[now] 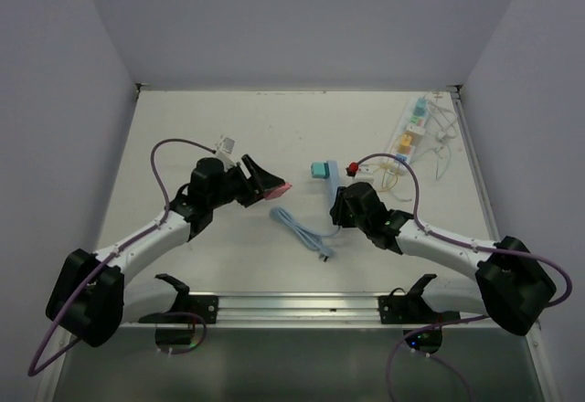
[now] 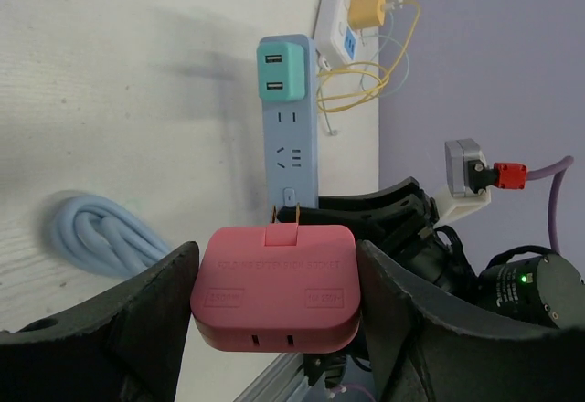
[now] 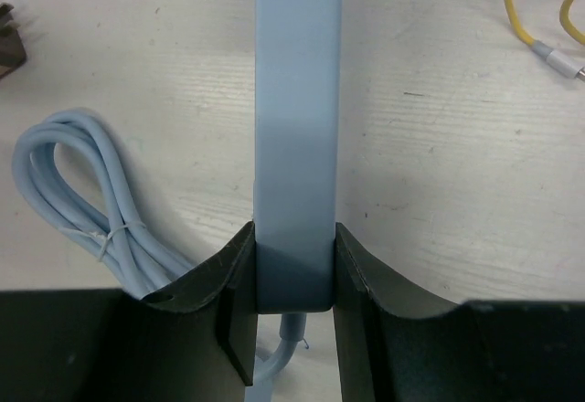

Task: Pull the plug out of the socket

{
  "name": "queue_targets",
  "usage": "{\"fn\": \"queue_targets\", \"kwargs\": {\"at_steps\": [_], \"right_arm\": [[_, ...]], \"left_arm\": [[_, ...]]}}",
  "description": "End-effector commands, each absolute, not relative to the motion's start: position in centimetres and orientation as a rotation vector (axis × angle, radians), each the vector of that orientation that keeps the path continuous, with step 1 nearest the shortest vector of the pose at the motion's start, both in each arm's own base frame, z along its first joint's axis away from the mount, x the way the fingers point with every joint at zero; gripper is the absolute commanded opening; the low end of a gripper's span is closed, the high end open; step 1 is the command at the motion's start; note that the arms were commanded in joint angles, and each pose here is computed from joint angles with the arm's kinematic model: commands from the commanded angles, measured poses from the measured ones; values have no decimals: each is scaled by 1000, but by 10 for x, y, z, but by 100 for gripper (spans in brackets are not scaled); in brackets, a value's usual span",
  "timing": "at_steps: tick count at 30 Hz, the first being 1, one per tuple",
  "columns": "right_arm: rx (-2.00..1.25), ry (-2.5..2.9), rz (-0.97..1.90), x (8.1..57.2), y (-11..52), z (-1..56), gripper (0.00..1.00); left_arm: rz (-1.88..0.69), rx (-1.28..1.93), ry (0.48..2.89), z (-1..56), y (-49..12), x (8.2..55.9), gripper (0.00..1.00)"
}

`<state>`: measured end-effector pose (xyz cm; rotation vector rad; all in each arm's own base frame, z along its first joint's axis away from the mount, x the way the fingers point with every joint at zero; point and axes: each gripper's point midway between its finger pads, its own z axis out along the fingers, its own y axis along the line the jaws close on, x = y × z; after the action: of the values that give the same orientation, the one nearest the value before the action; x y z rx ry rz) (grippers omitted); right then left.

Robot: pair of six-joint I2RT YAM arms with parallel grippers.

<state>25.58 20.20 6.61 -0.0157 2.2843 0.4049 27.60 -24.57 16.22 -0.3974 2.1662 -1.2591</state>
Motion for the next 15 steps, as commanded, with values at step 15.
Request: {"fn": "queue_targets", "kwargs": {"at_steps": [15], "right_arm": [[-97,2109,536,260,214,122,0]], "left_arm": [[-807,-296,2182,96,-191,348,31]]}}
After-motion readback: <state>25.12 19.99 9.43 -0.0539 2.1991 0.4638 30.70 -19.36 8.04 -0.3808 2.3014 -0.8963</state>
